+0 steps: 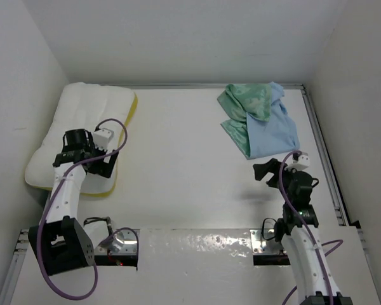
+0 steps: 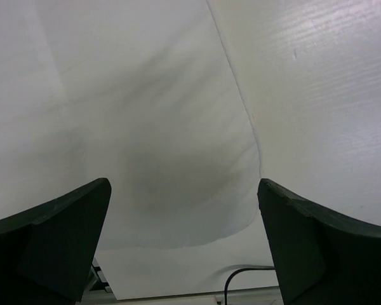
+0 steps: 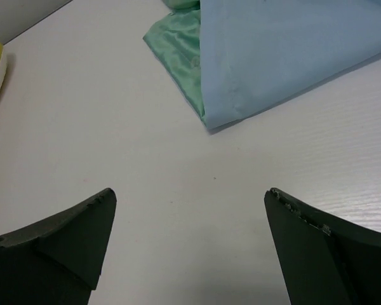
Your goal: Put the pillow into the pillowcase
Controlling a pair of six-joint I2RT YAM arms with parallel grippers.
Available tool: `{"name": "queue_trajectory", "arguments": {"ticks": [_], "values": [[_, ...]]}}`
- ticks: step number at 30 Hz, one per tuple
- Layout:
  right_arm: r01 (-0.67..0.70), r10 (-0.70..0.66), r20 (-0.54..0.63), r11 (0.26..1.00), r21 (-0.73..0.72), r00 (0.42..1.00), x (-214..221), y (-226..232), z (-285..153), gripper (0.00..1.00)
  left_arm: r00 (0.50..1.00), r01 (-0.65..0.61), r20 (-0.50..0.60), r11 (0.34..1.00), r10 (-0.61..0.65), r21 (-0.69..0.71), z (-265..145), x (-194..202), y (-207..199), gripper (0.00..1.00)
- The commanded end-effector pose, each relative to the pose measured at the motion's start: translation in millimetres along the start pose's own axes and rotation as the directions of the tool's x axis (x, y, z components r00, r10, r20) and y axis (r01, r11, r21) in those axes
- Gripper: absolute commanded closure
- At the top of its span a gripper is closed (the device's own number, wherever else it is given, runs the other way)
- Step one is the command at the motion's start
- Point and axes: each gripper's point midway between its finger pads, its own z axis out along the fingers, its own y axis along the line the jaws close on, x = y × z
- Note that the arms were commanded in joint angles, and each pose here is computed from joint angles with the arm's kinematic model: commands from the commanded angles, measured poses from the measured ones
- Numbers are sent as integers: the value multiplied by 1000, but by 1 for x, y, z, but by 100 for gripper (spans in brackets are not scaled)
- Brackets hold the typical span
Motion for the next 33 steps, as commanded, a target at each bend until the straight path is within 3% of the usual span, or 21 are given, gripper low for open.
{"name": "queue_trajectory", "arguments": {"ticks": [1,4,6,7,8,9,10,11,12,13,14,16,18,20,22,25,30,33], "values": [[22,-24,49,999,42,999,-34,6,-6,1,992,85,102,992,-75,-98,-12,-33,24,0],[-15,10,55,995,96,998,-49,4,-8,1,985,90,147,996,-91,17,-23,-53,10,0],[9,-16,95,997,73,995,-66,11,-4,2,980,-116,188,960,68,256,-32,-63,-26,0],[128,-124,70,991,-49,990,-63,30,-1,11,975,-168,194,937,111,306,-32,-64,-34,0],[184,-174,92,976,-116,980,-70,43,2,23,970,-223,156,941,187,255,-30,-69,-23,2],[177,-176,24,982,-63,984,-64,30,16,51,981,-195,36,957,192,214,-10,-67,-13,22],[161,-161,38,987,2,986,-96,31,23,64,965,-248,-58,962,256,118,2,-72,-7,34],[147,-148,2,984,98,989,-107,18,33,70,951,-265,-169,964,258,-18,11,-69,16,39],[137,-114,-119,968,208,986,-96,-2,38,67,912,-324,-327,924,247,-206,20,-64,53,37],[150,-100,-157,923,353,983,-125,-20,62,36,900,-347,-347,915,263,-206,25,-66,56,32],[170,-88,-216,902,397,972,-130,-27,73,28,914,-338,-281,933,294,-124,30,-81,43,1],[232,-70,-361,873,430,930,-130,-38,108,9,910,-369,-204,929,361,-5,39,-91,25,0],[241,-68,-388,877,417,919,-127,-42,132,1,879,-441,-155,892,451,95,49,-88,-1,0],[238,-56,-414,884,403,909,-113,-48,158,1,852,-476,-196,874,486,96,66,-67,-8,0],[251,-59,-439,885,393,897,-99,-53,180,2,802,-505,-317,858,506,93,78,-33,-3,0],[291,-91,-507,898,331,857,-74,-39,203,7,779,-478,-467,878,417,-14,97,-7,15,0],[329,-141,-547,907,262,825,-38,-15,215,12,865,-352,-459,897,202,-268,95,-21,36,0],[323,-116,-574,906,274,811,-19,-17,212,23,896,-316,-420,871,143,-377,84,-29,48,0]]}}
